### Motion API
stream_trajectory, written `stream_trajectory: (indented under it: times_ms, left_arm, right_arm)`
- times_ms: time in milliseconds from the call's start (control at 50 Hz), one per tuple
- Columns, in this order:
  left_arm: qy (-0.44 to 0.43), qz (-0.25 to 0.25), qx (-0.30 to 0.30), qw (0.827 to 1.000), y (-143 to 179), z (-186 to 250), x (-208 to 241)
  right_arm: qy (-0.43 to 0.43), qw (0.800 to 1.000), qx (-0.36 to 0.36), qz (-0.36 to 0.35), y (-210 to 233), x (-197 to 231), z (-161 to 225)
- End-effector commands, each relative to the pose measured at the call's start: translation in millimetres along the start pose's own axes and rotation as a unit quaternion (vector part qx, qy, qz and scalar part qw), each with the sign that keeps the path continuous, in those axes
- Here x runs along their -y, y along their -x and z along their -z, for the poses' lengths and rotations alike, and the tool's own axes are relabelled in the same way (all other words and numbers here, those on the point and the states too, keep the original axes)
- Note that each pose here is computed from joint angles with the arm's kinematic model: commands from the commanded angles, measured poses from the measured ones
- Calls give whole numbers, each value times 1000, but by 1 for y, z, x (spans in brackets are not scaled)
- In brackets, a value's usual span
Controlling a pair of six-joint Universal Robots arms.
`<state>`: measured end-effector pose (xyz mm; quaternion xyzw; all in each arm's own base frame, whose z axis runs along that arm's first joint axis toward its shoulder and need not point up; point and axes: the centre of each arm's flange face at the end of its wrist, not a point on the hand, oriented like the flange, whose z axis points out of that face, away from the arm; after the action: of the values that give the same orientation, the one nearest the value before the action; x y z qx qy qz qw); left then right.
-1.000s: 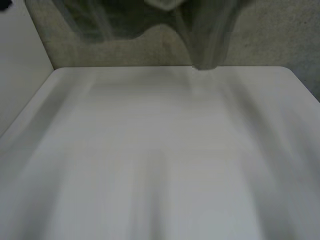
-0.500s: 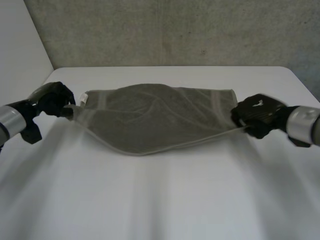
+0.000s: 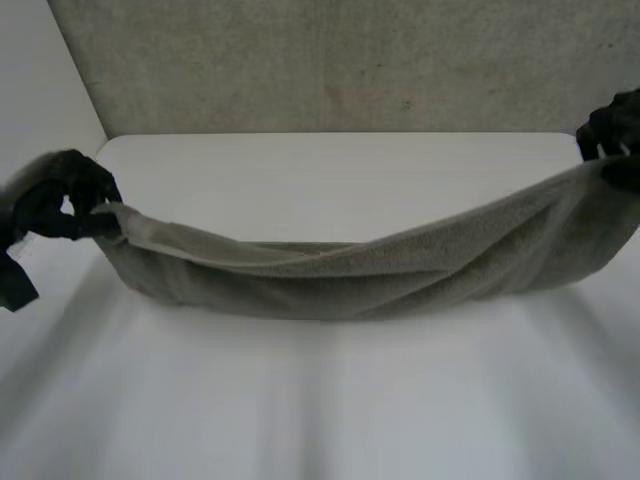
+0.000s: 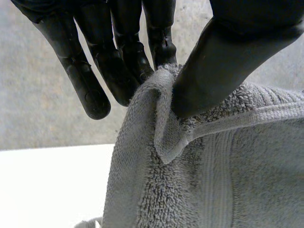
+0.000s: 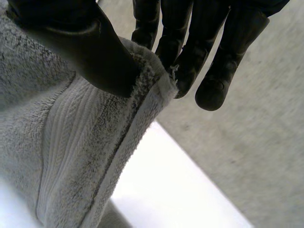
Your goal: Fold the towel.
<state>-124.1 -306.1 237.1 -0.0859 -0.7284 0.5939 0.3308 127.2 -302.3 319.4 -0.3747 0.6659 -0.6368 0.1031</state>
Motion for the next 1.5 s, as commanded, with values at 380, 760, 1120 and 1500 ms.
stream_trajectory:
  times_ms: [380,760,1120,1500]
  left_arm:
    - [36,12,68,997,40,-100,-69]
    - [37,5,97,995,35,-116,-81]
    - [31,-108,84,990,-5,-83,-40]
    - [93,-256,77,959,-3,-63,-87]
  right_arm:
    - [113,988,-3,-106,-3,-113,-126]
    - [111,987,-48,-102,-3,-128,-153]
    - [9,994,-102,-41,-22,-8,-96]
    - [130,991,-10,2,54,-79,-42]
